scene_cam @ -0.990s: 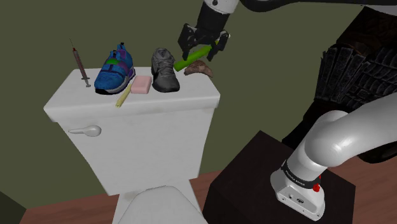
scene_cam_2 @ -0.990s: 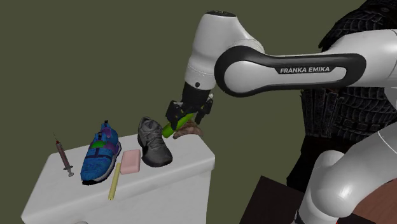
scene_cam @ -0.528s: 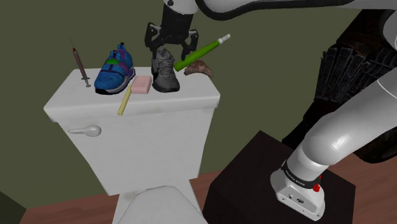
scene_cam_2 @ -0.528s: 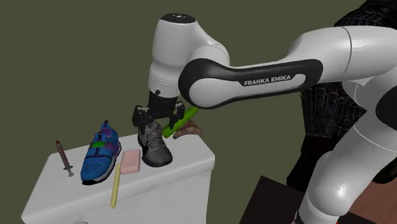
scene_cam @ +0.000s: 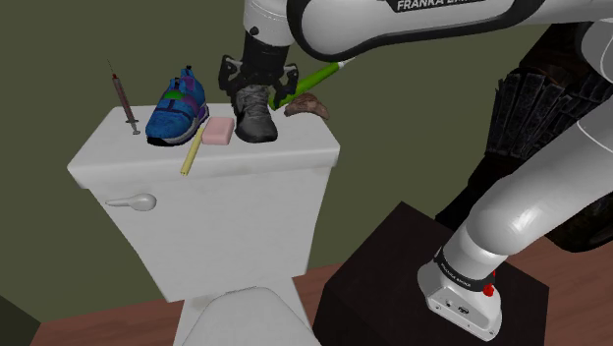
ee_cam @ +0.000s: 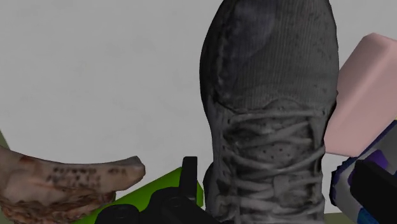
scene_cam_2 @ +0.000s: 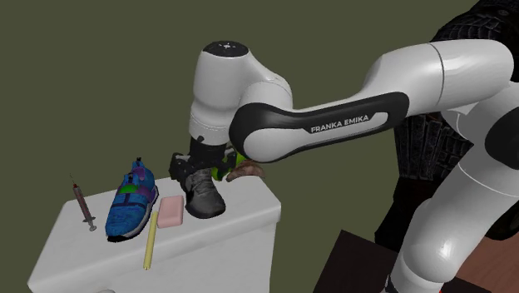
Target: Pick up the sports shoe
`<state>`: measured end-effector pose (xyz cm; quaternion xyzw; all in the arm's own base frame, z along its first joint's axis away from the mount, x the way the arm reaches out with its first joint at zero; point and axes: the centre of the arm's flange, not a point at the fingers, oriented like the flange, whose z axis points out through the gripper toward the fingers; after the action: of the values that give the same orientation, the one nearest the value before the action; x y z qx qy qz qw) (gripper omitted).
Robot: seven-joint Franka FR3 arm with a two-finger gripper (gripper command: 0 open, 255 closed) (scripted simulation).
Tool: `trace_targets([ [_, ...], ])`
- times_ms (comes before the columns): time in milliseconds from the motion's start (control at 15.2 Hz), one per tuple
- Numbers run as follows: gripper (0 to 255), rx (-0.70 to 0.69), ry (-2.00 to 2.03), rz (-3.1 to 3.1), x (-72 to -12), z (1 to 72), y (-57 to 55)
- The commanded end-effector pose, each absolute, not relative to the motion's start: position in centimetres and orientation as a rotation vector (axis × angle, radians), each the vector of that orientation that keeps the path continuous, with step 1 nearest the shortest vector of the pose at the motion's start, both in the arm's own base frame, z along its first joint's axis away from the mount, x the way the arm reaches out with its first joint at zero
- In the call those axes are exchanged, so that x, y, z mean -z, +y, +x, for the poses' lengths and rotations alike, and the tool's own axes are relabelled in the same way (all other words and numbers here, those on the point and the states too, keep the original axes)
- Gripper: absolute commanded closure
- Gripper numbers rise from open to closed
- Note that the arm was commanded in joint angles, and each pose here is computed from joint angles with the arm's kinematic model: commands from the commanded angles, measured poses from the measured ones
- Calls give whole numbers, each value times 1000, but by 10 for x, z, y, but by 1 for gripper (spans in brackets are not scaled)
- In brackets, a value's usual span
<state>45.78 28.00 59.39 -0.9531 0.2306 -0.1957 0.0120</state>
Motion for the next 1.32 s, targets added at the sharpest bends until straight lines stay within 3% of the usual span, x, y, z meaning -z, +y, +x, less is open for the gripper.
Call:
trace_targets([
  [0, 0, 611, 719, -2971, -589, 457, 280],
  [66, 255, 611, 719, -2971, -589, 457, 279],
  [660, 255, 611, 719, -2971, -589, 457, 280],
  [1254, 255, 611, 719, -2971, -637, 457, 280],
])
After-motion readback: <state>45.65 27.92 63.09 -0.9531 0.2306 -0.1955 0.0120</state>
